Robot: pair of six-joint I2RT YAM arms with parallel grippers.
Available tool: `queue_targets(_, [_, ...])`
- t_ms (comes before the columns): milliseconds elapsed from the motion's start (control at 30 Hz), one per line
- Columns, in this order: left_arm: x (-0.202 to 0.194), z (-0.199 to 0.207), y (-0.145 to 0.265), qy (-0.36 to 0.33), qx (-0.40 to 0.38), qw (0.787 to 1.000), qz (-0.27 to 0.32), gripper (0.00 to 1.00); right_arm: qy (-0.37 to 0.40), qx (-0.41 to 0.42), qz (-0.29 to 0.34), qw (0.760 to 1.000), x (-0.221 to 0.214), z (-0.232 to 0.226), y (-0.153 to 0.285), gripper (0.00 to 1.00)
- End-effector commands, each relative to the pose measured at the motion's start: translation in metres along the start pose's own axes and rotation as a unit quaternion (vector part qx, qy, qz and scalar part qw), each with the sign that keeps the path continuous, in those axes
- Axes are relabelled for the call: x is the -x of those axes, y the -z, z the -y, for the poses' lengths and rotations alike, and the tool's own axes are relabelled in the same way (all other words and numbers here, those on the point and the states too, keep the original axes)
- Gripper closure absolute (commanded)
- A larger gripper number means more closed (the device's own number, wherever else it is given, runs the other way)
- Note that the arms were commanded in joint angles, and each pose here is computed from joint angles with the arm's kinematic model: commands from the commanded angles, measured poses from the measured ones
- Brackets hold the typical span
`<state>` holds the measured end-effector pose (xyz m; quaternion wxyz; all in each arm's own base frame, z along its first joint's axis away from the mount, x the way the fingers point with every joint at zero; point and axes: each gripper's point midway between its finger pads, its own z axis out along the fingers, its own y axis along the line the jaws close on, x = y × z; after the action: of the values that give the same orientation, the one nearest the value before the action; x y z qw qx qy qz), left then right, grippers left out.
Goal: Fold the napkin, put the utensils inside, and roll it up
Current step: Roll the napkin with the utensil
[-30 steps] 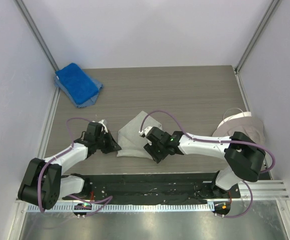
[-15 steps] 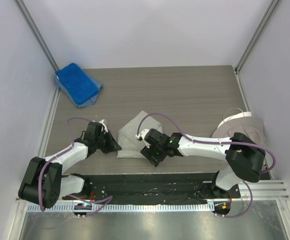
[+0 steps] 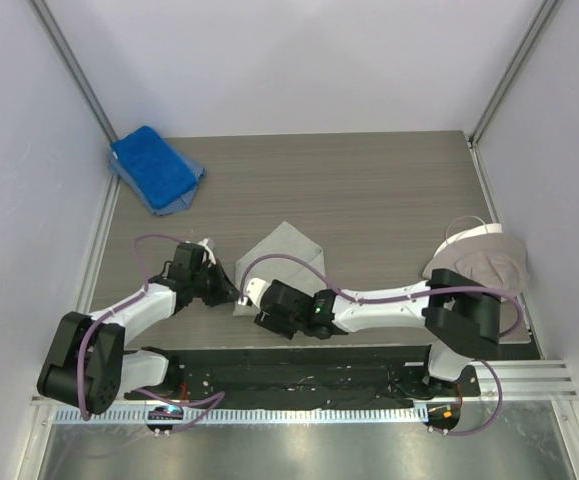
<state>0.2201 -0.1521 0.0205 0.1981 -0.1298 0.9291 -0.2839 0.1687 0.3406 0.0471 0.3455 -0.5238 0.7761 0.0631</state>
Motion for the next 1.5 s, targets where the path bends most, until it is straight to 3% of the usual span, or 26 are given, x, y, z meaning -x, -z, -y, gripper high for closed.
queue_targets(0, [-0.005, -0.015, -0.001, -0.003, 0.031, 0.999, -0.011, 1.0, 0.028, -0.028, 0.046, 0.998, 0.031, 0.008, -0.016, 0.36])
queue_targets(267, [-0.004, -0.011, -0.003, -0.01, 0.019, 1.0, -0.01, 1.0, 0.036, -0.001, 0.019, 0.999, 0.019, 0.006, -0.033, 0.42])
queue_targets(400, [0.0, -0.005, -0.003, -0.017, 0.005, 1.0, -0.004, 1.0, 0.018, 0.063, -0.021, 0.998, 0.0, -0.004, -0.035, 0.52])
queue_targets(567, [0.013, 0.003, -0.001, -0.03, -0.005, 0.999, 0.02, 0.98, -0.042, 0.214, -0.085, 0.972, -0.024, -0.036, -0.032, 0.68])
queue_targets(633, [0.022, 0.005, 0.001, -0.033, 0.0, 0.999, 0.037, 0.87, -0.063, 0.251, -0.107, 0.96, -0.029, -0.042, -0.026, 0.73])
queue_targets(733, [0.034, 0.007, 0.009, -0.039, 0.008, 0.997, 0.069, 0.57, -0.105, 0.29, -0.14, 0.941, -0.035, -0.046, -0.021, 0.79])
queue_targets(900, [0.044, 0.004, 0.025, -0.047, 0.02, 0.992, 0.119, 0.4, -0.158, 0.347, -0.159, 0.911, -0.024, -0.051, -0.01, 0.81])
queue_targets(1100, [0.035, 0.01, 0.033, -0.053, -0.019, 0.989, 0.136, 0.4, -0.209, 0.397, -0.167, 0.878, -0.014, -0.048, -0.013, 0.81])
queue_targets(1467, [0.011, 0.016, 0.03, -0.052, -0.075, 0.989, 0.112, 0.43, -0.291, 0.444, -0.192, 0.825, -0.013, -0.036, -0.04, 0.81])
